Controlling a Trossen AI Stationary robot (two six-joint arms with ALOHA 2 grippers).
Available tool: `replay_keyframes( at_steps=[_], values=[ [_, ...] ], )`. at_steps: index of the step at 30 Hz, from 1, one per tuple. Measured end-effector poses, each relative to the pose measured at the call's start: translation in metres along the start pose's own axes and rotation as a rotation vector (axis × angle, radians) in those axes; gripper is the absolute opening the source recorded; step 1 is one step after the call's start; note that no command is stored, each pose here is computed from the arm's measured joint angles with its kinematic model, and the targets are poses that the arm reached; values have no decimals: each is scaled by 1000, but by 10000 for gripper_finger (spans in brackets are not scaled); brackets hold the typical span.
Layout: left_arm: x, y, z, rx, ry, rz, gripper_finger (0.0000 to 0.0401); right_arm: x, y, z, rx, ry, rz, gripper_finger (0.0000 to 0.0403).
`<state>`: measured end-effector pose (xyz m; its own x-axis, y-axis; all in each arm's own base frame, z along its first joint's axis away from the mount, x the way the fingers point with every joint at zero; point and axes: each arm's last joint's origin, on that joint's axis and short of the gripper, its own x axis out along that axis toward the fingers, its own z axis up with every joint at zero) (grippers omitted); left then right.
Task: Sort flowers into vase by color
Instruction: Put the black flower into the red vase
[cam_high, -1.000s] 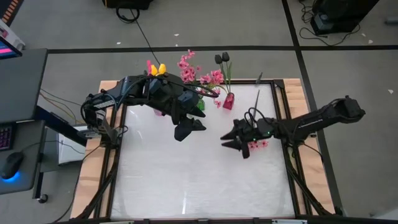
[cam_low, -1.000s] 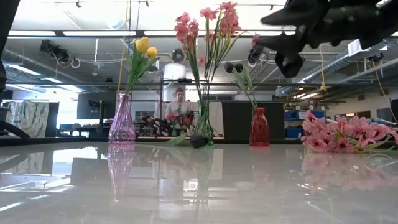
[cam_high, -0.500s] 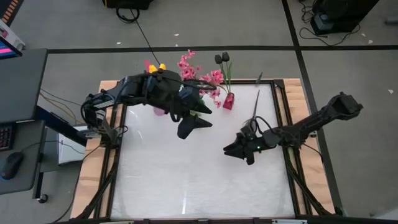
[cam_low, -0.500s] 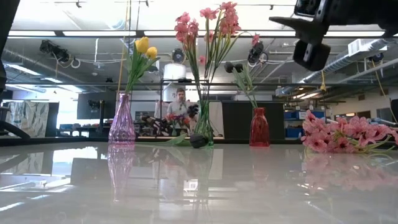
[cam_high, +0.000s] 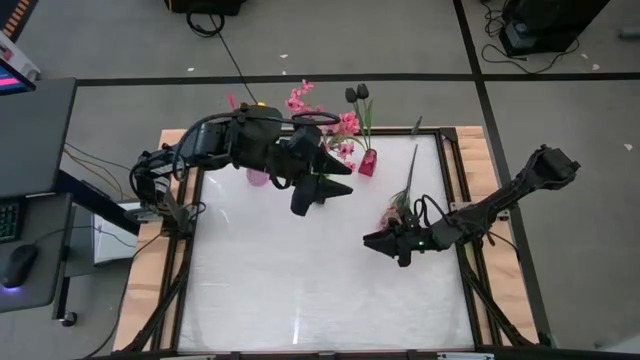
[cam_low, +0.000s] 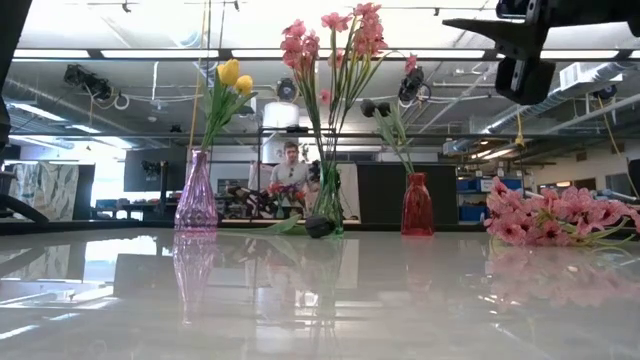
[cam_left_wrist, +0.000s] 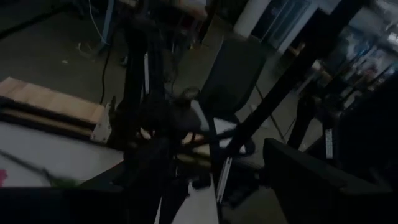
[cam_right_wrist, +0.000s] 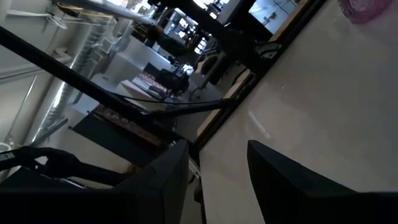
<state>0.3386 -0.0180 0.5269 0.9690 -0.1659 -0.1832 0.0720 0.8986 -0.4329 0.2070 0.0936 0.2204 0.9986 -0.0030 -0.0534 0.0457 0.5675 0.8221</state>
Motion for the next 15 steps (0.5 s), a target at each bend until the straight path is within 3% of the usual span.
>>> replay_keyframes(
  at_steps=[15],
  values=[
    [0, 0, 2, -31, 1, -52, 268, 0, 0, -1, -83, 16, 8, 172]
  ],
)
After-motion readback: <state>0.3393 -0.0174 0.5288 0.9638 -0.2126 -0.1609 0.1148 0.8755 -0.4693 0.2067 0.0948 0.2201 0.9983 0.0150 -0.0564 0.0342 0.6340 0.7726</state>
